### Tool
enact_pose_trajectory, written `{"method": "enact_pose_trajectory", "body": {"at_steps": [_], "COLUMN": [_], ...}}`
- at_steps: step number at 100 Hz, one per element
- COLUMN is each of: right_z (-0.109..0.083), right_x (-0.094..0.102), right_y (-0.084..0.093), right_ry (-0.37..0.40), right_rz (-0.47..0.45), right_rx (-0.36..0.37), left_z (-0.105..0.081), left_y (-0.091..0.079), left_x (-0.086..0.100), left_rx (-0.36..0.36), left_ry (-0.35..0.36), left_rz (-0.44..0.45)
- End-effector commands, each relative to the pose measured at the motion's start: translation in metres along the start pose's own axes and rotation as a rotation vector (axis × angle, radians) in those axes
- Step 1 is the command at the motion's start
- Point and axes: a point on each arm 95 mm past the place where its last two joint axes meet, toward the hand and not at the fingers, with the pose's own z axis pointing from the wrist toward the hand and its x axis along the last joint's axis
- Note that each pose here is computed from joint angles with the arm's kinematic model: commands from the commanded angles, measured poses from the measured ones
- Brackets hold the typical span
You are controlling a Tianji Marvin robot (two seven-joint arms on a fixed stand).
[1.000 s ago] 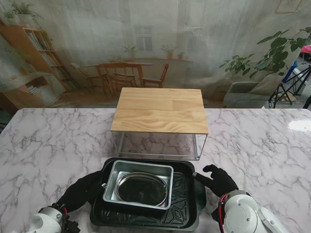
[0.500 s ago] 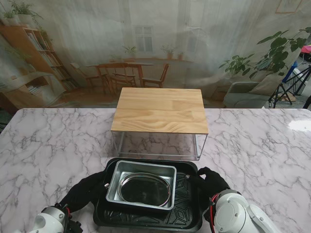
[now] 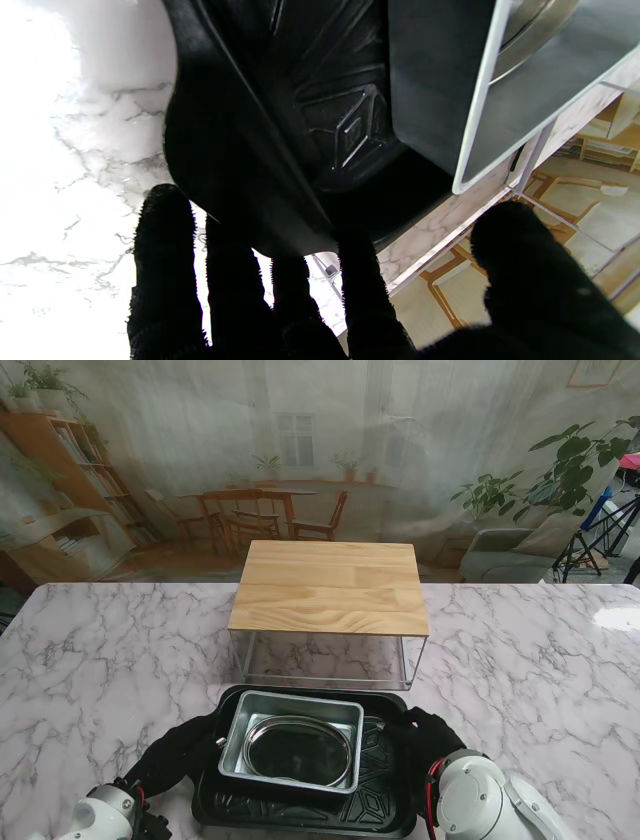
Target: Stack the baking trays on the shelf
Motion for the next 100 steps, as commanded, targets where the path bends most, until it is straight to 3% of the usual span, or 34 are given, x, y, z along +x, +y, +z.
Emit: {"method": "enact_pose_trajectory", "body": {"at_steps": [1, 30, 48, 70, 100], "right_z": [0.0009, 0.0036, 0.0037, 0.0009, 0.0012], "right_x": [-0.0037, -0.0058, -0.0047, -0.0102, -0.0073], "right_y": [-0.0064, -0.0061, -0.0071, -0.0010, -0.0018], "right_ry": [-0.018, -0.025, -0.030, -0.032, -0.014], "right_rz": [-0.002, -0.016, -0.019, -0.043, -0.007], "right_rx": [0.024, -0.006, 0.024, -0.020, -0.024], "left_z": [-0.0020, -0.0020, -0.0014, -0.0018, -0.0014], "left_y": [0.0138, 0.0138, 0.0138, 0.0128, 0.0134], "left_x": [0.0000, 0.0007, 0.0013, 0.0008, 0.0013], "left_rx": [-0.049, -0.052, -0.053, -0.048, -0.050], "left_ry": [-0.003, -0.003, 0.001, -0.002, -0.005], "left_rz": [-0.019, -0.018, -0.016, -0.015, -0.016]}}
